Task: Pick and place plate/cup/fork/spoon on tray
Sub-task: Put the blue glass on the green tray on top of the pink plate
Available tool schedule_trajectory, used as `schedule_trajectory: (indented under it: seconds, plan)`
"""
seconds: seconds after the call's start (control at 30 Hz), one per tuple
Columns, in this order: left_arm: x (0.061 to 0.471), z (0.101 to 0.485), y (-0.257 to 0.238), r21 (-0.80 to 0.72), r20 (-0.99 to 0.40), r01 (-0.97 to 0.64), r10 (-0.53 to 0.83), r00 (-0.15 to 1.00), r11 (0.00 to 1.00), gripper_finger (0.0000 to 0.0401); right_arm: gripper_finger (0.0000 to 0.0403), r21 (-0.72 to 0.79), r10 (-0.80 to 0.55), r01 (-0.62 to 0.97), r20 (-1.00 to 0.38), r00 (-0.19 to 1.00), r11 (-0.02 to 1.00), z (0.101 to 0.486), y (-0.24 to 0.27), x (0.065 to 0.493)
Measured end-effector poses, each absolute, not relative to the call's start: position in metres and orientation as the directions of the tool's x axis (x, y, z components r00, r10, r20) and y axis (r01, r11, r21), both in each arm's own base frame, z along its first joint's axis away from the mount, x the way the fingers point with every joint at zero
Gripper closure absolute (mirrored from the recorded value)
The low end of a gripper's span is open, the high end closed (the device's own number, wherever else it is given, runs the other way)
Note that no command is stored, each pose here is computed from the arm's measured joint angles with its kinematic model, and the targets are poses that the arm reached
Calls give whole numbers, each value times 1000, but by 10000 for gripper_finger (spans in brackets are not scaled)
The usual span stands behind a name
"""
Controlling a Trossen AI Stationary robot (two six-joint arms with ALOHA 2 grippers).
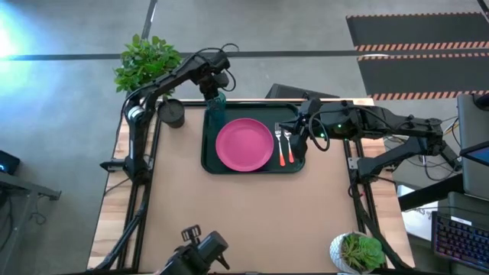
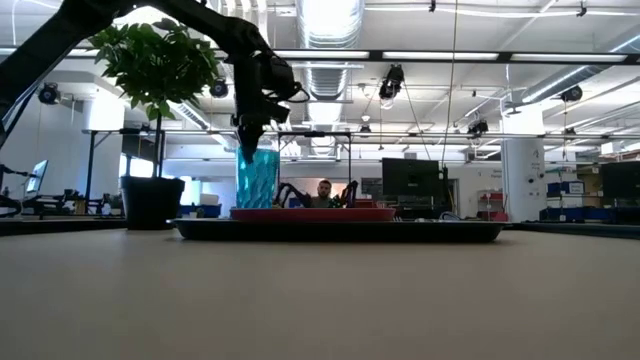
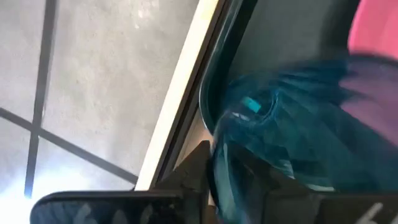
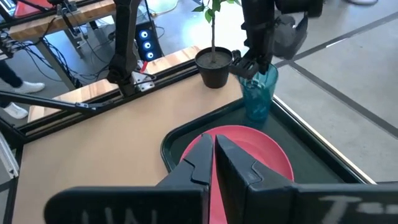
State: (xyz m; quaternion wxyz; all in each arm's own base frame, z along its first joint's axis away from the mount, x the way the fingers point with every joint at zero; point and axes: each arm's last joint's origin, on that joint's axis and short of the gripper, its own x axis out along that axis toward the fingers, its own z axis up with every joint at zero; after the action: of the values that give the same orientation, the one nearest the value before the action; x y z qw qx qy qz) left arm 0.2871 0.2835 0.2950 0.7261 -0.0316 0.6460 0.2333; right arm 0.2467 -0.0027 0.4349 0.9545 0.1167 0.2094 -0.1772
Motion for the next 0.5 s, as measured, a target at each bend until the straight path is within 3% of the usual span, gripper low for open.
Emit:
schedule_trajectory:
  seconds: [0.5]
  plan:
    - [280,317,271,260,-942,-387,320,98,885,344,394,147,-289,388,-445,847,910,435,-3,246]
